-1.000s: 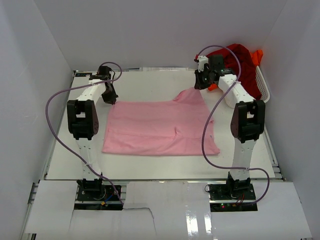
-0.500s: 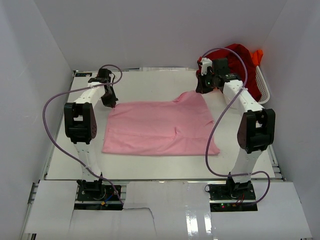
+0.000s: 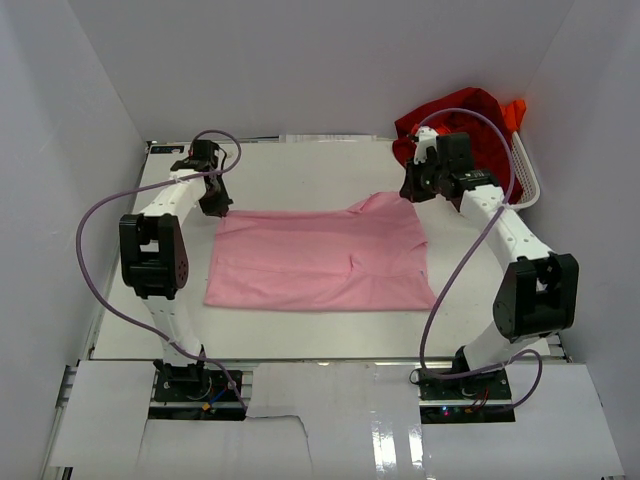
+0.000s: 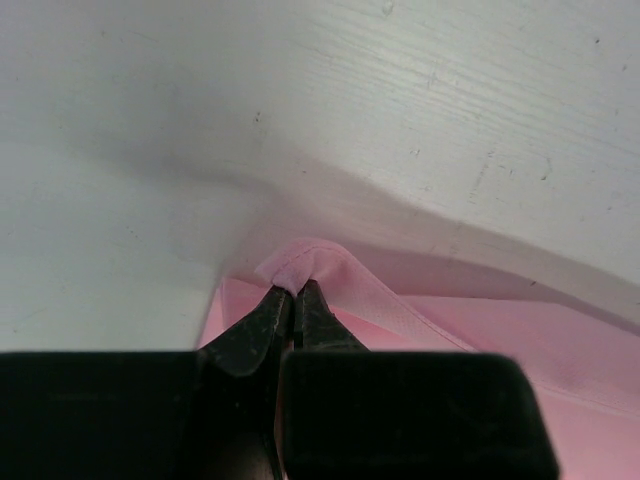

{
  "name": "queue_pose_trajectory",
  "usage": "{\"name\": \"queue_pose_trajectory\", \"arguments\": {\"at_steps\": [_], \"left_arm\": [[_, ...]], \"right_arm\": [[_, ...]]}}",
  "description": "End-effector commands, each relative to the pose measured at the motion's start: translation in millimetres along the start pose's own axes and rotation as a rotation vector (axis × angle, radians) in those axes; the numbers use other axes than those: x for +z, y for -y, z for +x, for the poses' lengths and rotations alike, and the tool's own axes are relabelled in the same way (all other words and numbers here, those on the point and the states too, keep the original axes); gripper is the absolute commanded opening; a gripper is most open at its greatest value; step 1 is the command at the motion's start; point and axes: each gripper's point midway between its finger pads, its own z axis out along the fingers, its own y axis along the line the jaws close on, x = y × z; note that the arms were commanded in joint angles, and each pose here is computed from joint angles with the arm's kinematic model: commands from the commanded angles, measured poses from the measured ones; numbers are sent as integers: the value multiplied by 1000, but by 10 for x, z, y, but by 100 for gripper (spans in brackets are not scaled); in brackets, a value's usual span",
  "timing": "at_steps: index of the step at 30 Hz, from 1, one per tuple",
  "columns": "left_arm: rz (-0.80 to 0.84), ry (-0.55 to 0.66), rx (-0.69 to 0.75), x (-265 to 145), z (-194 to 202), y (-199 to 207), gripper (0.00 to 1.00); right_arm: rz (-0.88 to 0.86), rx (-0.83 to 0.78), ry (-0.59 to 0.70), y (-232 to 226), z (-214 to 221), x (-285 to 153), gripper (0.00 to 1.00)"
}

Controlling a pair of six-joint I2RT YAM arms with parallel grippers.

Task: Fold and stack the t-shirts
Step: Fold the other side of the tshirt into a rectangle

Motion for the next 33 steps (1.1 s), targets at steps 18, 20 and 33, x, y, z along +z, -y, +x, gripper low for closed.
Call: {"name": "queue_pose_trajectory", "arguments": {"at_steps": [18, 20, 33], "left_arm": [[46, 162, -20, -539, -188, -9, 1], [56, 176, -22, -611, -178, -13, 1], [96, 165, -14, -682, 32, -29, 0]], "right_arm": [[33, 16, 67, -242, 209, -435, 8], [33, 38, 73, -270, 224, -483, 8], [21, 48, 48, -418, 562, -687, 8]]}}
